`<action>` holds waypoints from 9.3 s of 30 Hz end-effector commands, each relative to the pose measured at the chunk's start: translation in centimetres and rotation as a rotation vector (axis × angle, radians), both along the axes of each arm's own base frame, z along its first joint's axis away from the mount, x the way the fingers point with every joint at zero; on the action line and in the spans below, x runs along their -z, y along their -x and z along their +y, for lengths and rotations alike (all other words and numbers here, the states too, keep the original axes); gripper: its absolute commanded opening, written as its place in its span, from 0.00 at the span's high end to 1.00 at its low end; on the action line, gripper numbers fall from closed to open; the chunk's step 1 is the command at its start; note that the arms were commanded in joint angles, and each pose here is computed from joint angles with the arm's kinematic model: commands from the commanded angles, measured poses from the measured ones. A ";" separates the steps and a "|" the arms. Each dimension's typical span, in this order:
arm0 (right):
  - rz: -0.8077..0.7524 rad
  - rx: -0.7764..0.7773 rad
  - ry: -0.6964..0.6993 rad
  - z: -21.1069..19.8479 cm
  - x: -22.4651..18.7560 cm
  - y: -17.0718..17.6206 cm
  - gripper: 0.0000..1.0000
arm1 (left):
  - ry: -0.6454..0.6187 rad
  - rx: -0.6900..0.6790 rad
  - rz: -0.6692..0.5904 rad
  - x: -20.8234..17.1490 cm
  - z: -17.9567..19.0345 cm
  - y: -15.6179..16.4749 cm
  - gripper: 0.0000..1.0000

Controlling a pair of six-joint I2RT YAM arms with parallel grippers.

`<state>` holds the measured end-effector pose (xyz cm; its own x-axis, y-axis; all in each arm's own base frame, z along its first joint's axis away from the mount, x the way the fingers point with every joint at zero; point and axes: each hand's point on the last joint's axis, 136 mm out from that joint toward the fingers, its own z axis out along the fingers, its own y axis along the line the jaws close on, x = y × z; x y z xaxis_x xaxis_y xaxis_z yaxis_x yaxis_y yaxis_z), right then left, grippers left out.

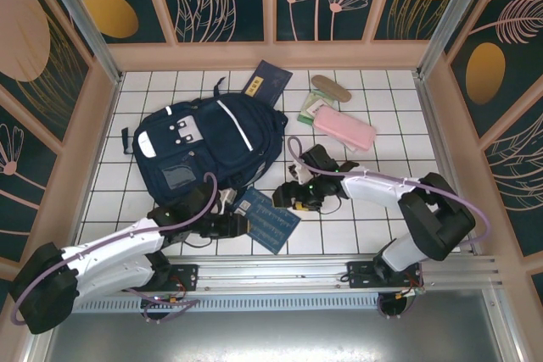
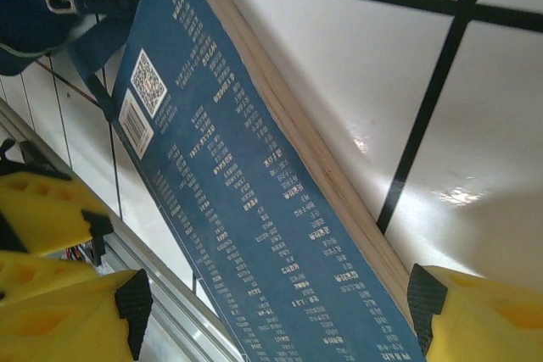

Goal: Pack books, pencil case, and school supplies into a backpack

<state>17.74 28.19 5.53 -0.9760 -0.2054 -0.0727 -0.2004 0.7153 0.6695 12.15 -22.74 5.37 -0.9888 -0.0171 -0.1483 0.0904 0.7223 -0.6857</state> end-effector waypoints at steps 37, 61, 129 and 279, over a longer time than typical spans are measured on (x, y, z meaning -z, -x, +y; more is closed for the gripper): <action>0.085 0.028 -0.235 2.3 -2.1 -0.7 0.80 | -0.005 0.031 -0.013 3.7 -6.0 -5.2 0.62; 0.078 0.243 -0.285 -4.4 -7.1 -0.4 1.00 | 0.241 -0.103 -0.040 -4.9 -4.4 -3.6 0.38; -1.562 -0.609 -0.185 -5.1 -25.9 3.8 0.23 | -0.058 1.087 -1.359 -21.8 -5.0 -2.2 1.00; -0.269 0.428 -0.606 -1.0 -18.3 -10.7 1.00 | 0.593 0.131 -0.425 -31.8 -1.3 -17.0 1.00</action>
